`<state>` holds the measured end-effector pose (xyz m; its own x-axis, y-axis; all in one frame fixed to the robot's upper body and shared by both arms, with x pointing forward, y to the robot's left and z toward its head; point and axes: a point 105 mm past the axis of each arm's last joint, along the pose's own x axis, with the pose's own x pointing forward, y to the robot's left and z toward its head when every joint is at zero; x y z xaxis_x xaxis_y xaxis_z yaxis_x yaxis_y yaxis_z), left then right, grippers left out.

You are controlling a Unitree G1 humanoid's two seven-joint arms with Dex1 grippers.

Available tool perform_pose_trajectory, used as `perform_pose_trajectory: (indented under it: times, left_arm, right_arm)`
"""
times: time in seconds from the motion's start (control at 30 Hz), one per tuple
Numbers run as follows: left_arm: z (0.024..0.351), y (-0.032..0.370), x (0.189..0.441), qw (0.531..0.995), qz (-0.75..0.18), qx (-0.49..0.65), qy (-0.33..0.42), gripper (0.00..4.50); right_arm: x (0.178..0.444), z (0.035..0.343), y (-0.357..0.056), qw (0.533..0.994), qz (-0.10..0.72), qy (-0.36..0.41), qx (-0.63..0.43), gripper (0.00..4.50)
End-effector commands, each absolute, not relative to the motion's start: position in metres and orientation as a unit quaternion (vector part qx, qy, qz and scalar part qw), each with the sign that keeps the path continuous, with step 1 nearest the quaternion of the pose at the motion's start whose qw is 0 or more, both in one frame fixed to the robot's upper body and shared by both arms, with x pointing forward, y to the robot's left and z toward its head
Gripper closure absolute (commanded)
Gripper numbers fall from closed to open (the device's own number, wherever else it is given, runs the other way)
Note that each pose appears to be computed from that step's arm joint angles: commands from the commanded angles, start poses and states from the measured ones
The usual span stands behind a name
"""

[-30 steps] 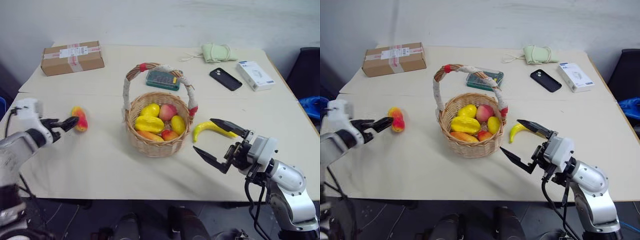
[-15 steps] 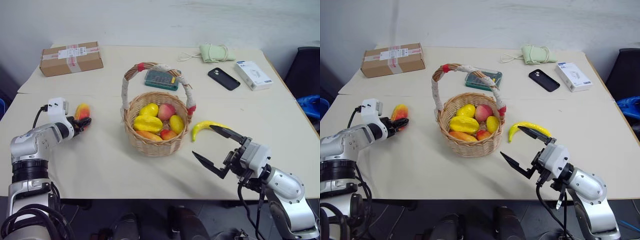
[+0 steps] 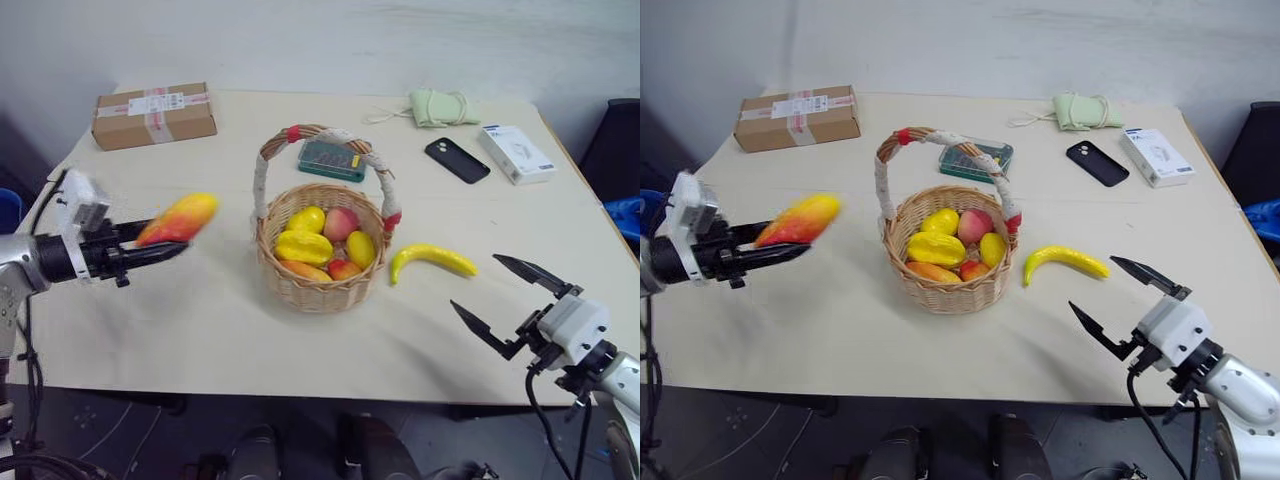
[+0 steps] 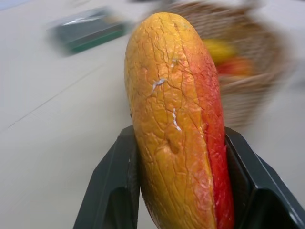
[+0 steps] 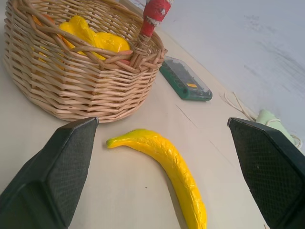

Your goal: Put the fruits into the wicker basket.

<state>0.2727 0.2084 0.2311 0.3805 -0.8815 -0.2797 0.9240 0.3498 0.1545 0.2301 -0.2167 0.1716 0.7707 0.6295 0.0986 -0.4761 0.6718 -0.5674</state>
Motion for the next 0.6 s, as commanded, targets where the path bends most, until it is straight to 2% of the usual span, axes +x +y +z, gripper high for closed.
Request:
perform_pose_trajectory:
  times: [0.03,0.13,0.23,0.33,0.47,0.5,0.53,0.6]
  left_arm:
    - [0.222,0.158,0.265,0.751,-0.629,0.188,0.068,2.78]
    - [0.221,0.132,0.291,0.769,-0.607,0.195,0.041,2.78]
    - [0.22,0.123,0.316,0.792,-0.578,0.196,0.03,2.78]
    - [0.218,0.119,0.329,0.8,-0.57,0.187,0.029,1.77]
    - [0.223,0.118,0.324,0.782,-0.596,0.181,0.011,0.5]
    - [0.233,0.12,0.319,0.777,-0.606,0.169,-0.017,0.24]
    - [0.243,0.124,0.313,0.771,-0.617,0.151,-0.036,0.03]
    - [0.258,0.137,0.306,0.775,-0.613,0.139,-0.07,0.03]
  right_arm:
    - [0.224,0.189,-0.213,0.903,0.298,-0.167,-0.259,0.0]
    - [0.226,0.201,-0.207,0.918,0.271,-0.186,-0.224,0.0]
    - [0.227,0.204,-0.201,0.919,0.27,-0.183,-0.219,0.0]
    - [0.221,0.195,-0.197,0.917,0.29,-0.157,-0.224,0.0]
    - [0.214,0.189,-0.215,0.928,0.262,-0.134,-0.227,0.0]
    - [0.211,0.185,-0.225,0.933,0.25,-0.121,-0.23,0.0]
    - [0.205,0.18,-0.236,0.937,0.237,-0.106,-0.235,0.0]
    - [0.194,0.172,-0.259,0.944,0.214,-0.076,-0.24,0.0]
